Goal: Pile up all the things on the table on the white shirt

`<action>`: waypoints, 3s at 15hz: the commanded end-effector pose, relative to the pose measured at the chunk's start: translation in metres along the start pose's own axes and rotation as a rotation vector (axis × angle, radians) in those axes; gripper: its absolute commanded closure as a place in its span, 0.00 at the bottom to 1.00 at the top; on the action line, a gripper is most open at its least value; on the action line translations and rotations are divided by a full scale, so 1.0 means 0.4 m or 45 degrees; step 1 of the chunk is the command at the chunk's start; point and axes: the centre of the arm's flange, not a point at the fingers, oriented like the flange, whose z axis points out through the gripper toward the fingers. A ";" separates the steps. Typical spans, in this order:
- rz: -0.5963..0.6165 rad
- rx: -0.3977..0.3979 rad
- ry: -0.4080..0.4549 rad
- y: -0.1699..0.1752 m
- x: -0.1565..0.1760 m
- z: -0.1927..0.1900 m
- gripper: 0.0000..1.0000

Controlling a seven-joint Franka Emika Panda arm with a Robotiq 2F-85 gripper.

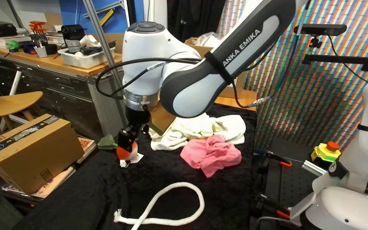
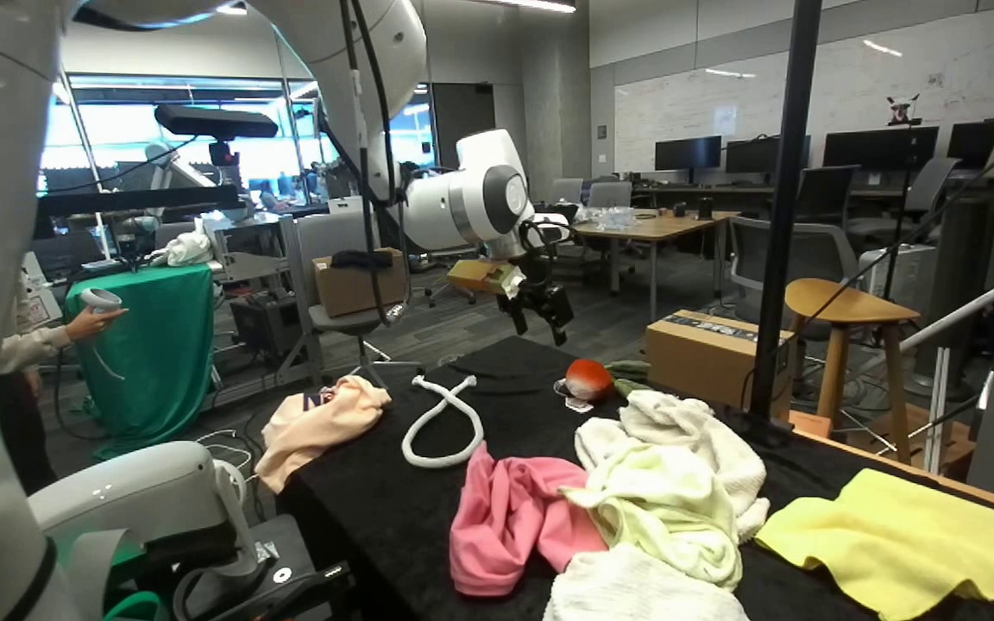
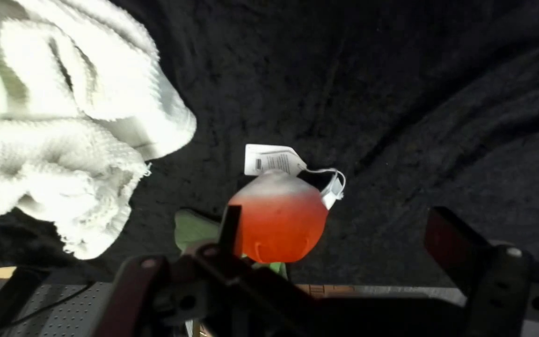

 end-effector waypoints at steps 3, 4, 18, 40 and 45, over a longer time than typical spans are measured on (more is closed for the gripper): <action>0.008 0.044 0.029 -0.056 0.104 0.082 0.00; 0.010 0.058 0.016 -0.062 0.112 0.101 0.00; 0.086 -0.007 -0.052 0.011 0.170 0.282 0.00; 0.111 -0.059 -0.088 0.099 0.139 0.254 0.90; 0.086 -0.050 -0.172 0.158 0.013 0.131 0.91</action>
